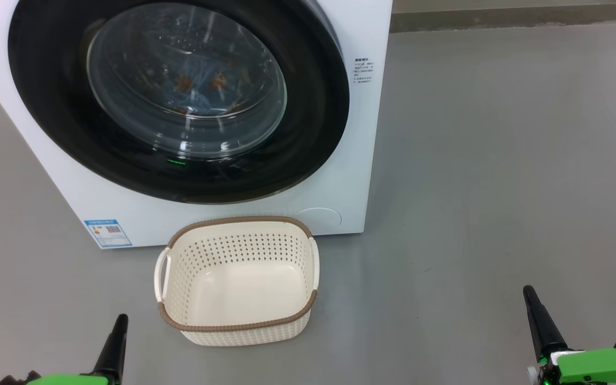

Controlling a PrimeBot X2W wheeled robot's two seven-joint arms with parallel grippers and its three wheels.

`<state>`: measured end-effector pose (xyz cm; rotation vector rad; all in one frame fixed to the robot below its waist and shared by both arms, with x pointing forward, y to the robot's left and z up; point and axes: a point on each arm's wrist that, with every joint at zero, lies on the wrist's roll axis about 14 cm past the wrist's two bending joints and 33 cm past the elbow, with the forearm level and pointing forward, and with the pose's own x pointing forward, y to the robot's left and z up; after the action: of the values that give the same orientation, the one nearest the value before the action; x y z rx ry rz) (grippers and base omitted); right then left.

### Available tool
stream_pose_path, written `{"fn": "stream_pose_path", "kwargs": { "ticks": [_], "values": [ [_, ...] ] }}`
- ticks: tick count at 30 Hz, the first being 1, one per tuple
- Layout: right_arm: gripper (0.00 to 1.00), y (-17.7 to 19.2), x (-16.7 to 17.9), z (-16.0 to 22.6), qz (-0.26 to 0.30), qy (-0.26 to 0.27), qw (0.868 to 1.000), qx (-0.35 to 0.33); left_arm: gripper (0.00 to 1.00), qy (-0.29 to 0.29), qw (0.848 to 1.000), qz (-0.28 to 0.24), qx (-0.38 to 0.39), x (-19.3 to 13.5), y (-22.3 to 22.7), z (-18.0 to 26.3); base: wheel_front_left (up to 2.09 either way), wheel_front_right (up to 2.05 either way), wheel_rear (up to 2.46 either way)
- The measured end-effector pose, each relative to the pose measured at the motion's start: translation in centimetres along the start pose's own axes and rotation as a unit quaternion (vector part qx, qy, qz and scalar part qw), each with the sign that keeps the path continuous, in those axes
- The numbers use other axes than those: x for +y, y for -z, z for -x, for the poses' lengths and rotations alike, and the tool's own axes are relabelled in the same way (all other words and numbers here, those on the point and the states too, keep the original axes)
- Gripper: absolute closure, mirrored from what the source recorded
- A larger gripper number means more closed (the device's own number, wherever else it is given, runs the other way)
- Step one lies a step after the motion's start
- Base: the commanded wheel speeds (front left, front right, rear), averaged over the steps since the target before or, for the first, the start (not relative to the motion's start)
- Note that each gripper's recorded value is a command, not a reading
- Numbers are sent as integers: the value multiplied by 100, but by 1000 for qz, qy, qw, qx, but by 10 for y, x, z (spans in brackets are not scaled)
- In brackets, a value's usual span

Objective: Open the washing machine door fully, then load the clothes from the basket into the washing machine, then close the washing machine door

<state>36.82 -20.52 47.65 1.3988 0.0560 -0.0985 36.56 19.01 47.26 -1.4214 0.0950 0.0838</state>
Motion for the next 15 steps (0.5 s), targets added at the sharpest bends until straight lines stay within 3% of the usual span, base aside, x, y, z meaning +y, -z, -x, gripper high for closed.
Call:
{"fn": "stream_pose_path", "kwargs": {
  "ticks": [15],
  "values": [
    [100, -3, 5, -6, -87, -10, 996, 1, 100, 15, 997, 78, 13, -8, 4, -8, 0, 0, 0]
  ]
}}
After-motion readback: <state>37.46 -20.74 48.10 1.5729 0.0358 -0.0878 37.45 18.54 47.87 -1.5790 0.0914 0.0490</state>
